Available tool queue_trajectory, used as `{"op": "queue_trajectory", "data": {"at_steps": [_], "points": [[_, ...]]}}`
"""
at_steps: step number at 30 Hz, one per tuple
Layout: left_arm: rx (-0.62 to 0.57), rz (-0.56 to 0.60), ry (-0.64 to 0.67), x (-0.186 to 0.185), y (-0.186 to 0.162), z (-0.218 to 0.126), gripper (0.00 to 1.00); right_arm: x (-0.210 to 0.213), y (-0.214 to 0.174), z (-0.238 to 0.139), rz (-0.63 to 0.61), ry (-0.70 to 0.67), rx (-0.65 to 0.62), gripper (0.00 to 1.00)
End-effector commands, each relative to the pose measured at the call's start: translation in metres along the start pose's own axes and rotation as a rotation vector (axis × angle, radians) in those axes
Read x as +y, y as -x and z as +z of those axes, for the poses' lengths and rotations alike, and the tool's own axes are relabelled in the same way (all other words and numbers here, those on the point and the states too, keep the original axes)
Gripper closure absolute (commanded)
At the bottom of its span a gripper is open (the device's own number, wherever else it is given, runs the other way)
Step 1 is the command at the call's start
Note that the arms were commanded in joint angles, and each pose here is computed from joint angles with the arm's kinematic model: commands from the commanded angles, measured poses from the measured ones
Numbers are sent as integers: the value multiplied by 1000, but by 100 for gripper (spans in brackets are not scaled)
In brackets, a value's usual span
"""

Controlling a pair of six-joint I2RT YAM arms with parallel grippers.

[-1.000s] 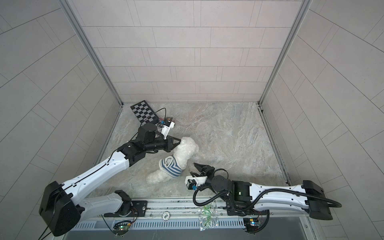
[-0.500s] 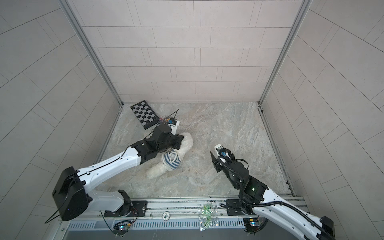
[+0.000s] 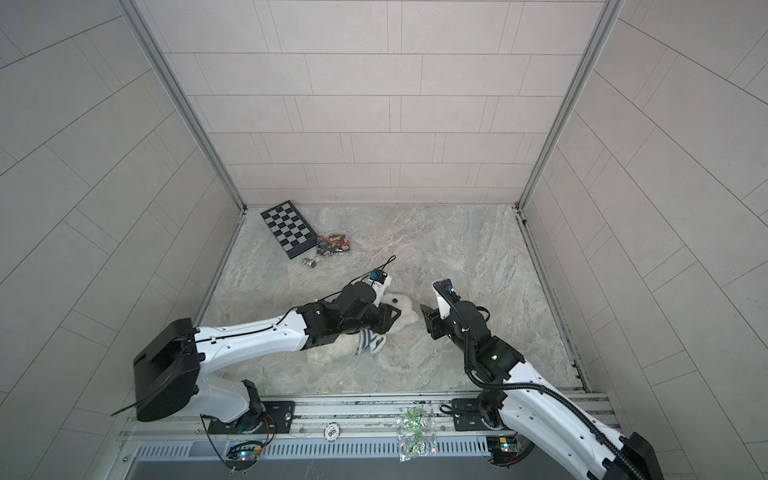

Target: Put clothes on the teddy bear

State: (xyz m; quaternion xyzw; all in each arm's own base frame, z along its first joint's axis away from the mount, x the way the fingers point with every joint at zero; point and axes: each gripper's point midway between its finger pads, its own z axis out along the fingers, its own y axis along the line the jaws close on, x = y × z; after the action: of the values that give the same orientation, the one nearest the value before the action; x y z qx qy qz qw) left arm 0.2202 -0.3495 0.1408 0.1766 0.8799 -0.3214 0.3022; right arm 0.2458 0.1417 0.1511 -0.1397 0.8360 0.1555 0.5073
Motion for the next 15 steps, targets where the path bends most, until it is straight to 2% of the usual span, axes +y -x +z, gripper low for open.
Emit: {"op": "queue_trajectory", "data": {"at_steps": [1, 4, 7, 15], "points": [[-25, -7, -75, -11, 2, -25, 54, 6, 7, -2, 20, 38, -17, 42], [-39, 26, 0, 7, -1, -43, 55, 9, 5, 0, 11, 52, -6, 42], [-21, 23, 31, 21, -6, -51, 62, 12, 4, 3, 10, 68, 7, 41], [71, 4, 68, 43, -50, -59, 72, 30, 9, 2, 21, 158, 44, 41]]}}
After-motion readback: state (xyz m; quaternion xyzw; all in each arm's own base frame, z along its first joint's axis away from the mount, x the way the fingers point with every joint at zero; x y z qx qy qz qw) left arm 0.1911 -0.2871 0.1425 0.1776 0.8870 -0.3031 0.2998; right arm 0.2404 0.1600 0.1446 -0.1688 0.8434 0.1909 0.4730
